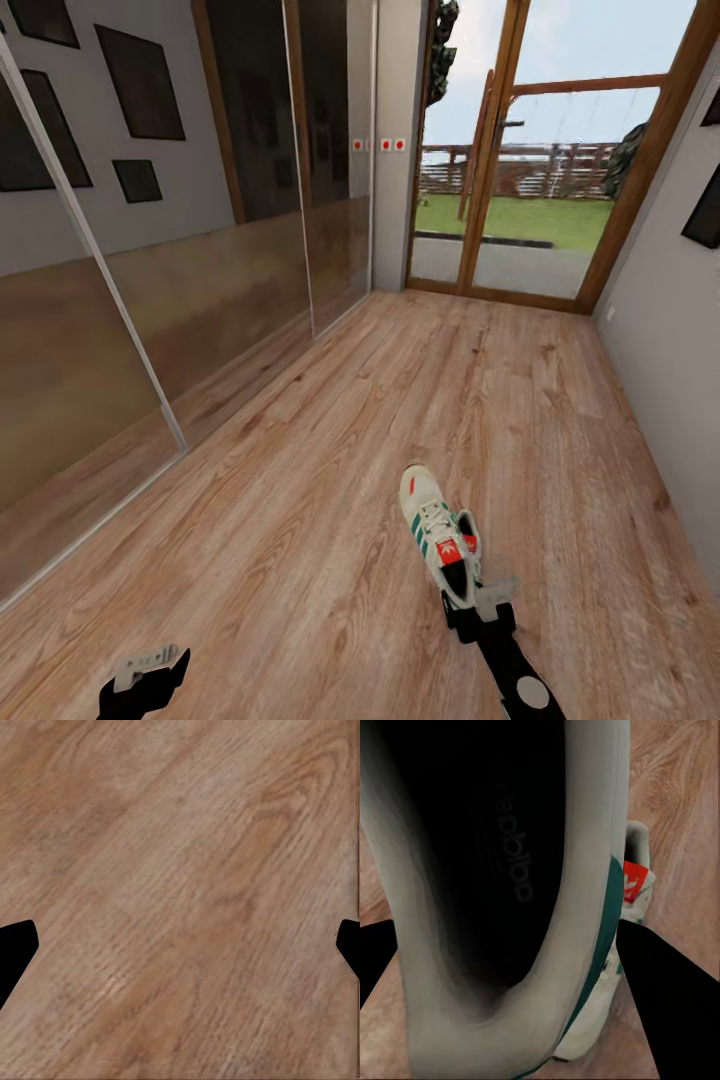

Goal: Pick up the two gym shoes and the two sandals from the corridor floor and place them onto the hallstand (shoe rack) in the corridor, making sure they are on the rack and not on the floor. Arrange them so the two gym shoes are next to each other and the two sandals are next to each other.

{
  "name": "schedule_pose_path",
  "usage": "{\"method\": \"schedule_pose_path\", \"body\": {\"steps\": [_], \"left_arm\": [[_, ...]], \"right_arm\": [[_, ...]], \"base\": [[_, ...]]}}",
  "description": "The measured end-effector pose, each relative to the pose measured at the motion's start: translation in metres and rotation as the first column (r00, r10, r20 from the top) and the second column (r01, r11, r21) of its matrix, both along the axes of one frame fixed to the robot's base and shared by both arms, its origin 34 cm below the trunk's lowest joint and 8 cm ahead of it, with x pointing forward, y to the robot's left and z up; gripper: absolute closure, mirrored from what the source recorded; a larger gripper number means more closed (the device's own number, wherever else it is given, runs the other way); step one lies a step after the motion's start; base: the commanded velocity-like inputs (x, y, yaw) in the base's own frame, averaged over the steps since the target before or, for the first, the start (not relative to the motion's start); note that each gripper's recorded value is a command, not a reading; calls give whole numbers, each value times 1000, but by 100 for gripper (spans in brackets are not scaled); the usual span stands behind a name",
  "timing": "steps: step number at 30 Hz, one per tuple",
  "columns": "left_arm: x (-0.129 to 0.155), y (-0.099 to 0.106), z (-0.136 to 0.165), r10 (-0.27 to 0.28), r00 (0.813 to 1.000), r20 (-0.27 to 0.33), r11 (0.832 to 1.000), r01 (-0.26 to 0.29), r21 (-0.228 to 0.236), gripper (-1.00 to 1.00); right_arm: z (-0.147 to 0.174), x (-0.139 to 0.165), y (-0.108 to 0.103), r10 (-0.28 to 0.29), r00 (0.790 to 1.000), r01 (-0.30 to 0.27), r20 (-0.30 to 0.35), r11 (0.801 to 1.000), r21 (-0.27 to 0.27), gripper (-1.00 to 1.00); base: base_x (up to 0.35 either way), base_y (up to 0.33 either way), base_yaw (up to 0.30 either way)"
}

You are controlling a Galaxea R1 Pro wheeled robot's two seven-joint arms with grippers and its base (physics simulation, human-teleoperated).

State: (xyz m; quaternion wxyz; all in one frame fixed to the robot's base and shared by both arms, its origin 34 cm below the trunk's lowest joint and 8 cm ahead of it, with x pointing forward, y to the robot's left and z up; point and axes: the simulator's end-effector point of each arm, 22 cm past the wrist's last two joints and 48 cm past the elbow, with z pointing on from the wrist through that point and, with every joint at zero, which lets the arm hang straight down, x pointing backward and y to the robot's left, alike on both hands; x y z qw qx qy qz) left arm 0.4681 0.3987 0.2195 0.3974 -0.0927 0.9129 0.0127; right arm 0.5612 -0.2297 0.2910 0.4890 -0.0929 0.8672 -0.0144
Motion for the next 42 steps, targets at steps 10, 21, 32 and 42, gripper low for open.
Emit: {"method": "schedule_pose_path", "body": {"steps": [10,21,32,42], "left_arm": [[7,1,11,2,1000,28,1000,-2,1,-100],[23,0,37,-1,996,88,1000,1,1,-100],[35,0,59,-2,990,139,1000,1,1,-100],[44,-1,77,-3,984,179,1000,2,1,-100]], "right_arm": [[-6,-29,-8,-35,999,35,35,999,-1,100],[19,-19,-8,-50,995,50,89,999,-1,100],[44,-10,-7,-48,989,48,137,999,3,100],[64,-4,-7,-48,983,48,177,999,5,100]], "base": [[0,0,-83],[0,0,-83],[0,0,-27],[0,0,-1]]}}
